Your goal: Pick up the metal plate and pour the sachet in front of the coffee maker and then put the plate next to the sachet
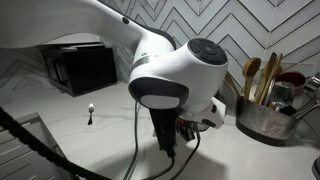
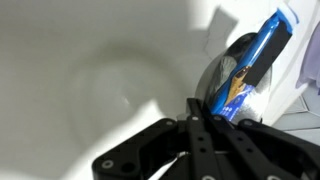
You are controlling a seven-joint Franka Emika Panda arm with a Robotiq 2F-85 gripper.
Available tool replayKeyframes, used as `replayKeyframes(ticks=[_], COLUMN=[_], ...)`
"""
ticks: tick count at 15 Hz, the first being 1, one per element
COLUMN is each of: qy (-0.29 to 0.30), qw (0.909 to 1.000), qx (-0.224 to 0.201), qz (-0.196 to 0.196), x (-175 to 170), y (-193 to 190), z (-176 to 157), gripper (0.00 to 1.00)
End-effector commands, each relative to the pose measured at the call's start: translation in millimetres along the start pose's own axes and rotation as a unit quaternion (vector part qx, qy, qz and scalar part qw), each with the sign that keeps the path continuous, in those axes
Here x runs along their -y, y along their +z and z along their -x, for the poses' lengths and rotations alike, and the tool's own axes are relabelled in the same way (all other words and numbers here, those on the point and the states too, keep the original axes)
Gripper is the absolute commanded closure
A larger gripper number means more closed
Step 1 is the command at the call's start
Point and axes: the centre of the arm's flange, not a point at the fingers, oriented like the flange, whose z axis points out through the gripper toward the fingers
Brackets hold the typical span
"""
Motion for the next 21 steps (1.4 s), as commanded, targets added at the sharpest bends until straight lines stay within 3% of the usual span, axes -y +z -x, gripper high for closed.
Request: replayKeyframes(ticks=[1, 6, 10, 16, 19, 21], qy=[0.000, -0.012, 0.015, 0.072, 0.065, 0.044], qw=[1.0000, 0.9984, 0.9961, 0.9873, 0.9744, 0.9608], qx=[0.000, 0.037, 0.016, -0.081, -0.158, -0.211], qz=[0.000, 0.042, 0.086, 0.116, 0.146, 0.174], x=[0, -15, -46, -85, -90, -91], y=[0, 0, -9, -37, -48, -52], z=[0, -3, -22, -62, -76, -81], gripper=[0.98, 0.99, 0.99, 0.99, 0.99, 0.99])
